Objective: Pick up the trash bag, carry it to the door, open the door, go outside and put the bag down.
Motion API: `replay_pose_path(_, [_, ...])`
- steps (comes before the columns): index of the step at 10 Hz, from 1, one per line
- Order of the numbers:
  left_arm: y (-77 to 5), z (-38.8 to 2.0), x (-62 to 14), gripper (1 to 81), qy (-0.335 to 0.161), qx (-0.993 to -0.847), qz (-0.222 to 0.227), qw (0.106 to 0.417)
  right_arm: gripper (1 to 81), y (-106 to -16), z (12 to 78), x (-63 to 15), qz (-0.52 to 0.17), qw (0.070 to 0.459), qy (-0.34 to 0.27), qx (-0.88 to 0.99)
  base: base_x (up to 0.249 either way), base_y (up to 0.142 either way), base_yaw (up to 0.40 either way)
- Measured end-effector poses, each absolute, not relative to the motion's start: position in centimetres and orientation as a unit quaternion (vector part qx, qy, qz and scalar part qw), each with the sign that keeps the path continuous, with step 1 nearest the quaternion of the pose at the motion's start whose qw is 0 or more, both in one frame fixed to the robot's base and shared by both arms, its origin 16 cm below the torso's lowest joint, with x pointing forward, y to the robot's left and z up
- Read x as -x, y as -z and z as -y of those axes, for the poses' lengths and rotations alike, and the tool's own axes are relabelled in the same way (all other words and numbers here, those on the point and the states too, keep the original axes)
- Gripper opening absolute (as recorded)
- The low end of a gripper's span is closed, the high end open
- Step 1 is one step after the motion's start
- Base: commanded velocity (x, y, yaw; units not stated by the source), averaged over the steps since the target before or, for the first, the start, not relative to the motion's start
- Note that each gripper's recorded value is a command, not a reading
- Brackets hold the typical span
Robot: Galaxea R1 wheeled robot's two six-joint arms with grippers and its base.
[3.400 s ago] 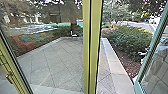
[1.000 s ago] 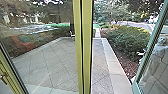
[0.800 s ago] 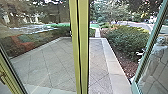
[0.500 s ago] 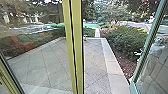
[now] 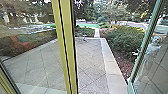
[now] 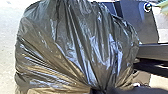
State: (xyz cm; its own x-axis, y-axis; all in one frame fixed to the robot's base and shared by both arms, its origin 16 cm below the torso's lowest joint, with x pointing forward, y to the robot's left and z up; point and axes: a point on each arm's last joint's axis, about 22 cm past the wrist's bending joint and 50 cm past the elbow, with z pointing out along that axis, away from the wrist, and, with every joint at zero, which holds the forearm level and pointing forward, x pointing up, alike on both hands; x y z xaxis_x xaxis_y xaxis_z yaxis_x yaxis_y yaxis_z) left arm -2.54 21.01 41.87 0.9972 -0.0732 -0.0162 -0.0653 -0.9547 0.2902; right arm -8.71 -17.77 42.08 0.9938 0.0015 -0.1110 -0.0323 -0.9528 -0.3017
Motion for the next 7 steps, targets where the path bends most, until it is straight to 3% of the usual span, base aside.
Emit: replay_pose_path(7, [-41.9, -21.0, 2.7, 1.0, 0.014, -0.988, 0.054, 0.146, 81.1, -42.4, 15.9, 9.8, -0.003, 0.166, -0.056, 0.985, 0.000, -0.128, 0.000])
